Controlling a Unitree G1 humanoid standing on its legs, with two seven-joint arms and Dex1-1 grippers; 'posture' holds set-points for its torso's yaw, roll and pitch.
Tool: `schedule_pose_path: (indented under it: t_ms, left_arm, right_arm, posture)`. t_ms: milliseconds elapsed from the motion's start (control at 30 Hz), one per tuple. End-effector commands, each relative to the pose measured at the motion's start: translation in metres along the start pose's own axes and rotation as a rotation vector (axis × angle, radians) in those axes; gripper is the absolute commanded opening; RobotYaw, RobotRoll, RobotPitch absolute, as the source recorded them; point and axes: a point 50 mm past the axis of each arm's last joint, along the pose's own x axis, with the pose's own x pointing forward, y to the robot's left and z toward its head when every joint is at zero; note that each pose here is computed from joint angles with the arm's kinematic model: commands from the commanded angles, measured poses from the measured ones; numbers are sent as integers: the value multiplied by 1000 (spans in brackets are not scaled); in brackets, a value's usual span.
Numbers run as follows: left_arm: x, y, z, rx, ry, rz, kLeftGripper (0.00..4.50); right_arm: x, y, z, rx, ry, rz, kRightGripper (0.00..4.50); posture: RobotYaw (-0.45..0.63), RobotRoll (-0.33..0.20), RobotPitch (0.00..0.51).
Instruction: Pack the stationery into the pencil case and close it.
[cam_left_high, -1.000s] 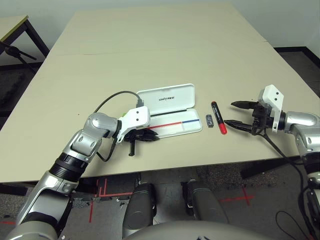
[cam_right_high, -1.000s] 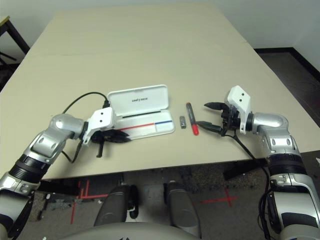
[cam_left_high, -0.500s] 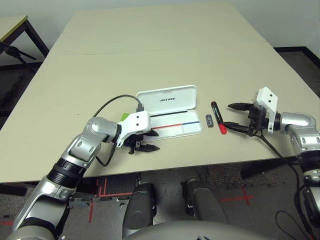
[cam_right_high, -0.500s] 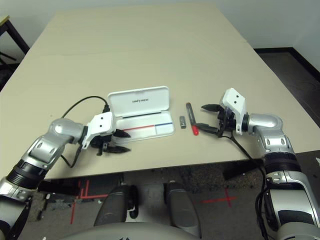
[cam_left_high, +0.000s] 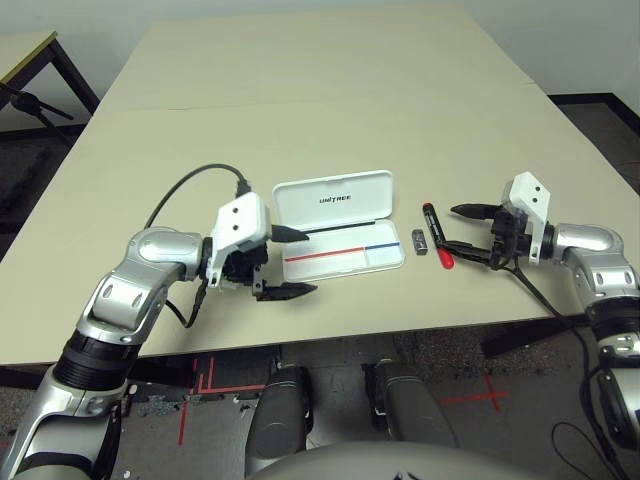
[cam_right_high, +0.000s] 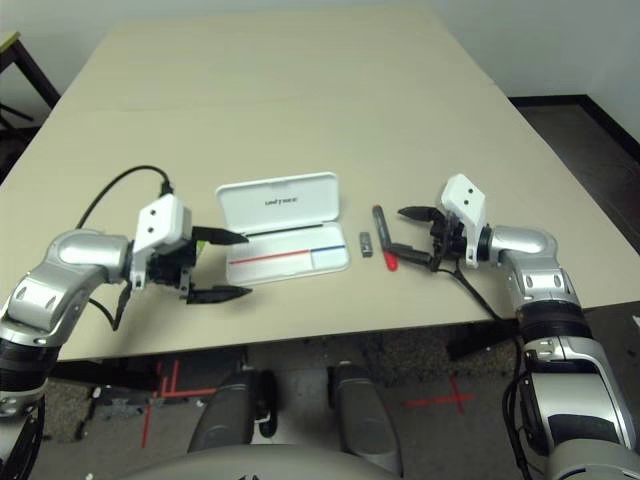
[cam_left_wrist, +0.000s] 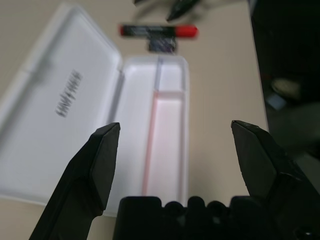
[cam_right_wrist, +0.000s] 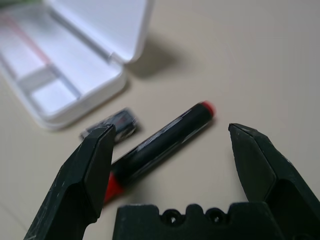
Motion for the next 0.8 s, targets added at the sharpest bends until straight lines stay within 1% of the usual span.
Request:
schedule_pose_path:
  t_ms: [33, 133, 233, 433, 533, 667, 800]
  left_arm:
    - [-8, 3, -5, -8, -43, 57, 4476]
    - [-12, 6, -6, 8, -82, 99, 4476]
    - [-18, 9, -12, 11, -78, 144, 4476]
    - [-17, 5, -17, 15, -60, 118, 4476]
    - [-16, 4, -19, 17, -50, 112, 4476]
    - [-13, 2, -24, 28, -34, 94, 4476]
    - [-10, 1, -26, 36, -25, 77, 4476]
  right_arm:
    - [-1, -4, 13, 38, -84, -51, 4500]
    - [0, -4, 17, 74, -123, -71, 4500]
    - [2, -1, 20, 117, -159, -111, 4500]
    - [5, 4, 28, 149, -138, -217, 4500]
    - [5, 4, 30, 195, -86, -343, 4500]
    - [11, 12, 30, 235, 44, -483, 4500]
    - [19, 21, 33, 273, 93, -546, 4500]
  posture:
    - [-12, 0, 117]
    - [-14, 0, 119]
    - [-14, 0, 121]
    - [-9, 0, 126]
    - [-11, 0, 129]
    - [-19, 0, 132]
    - [-24, 0, 134]
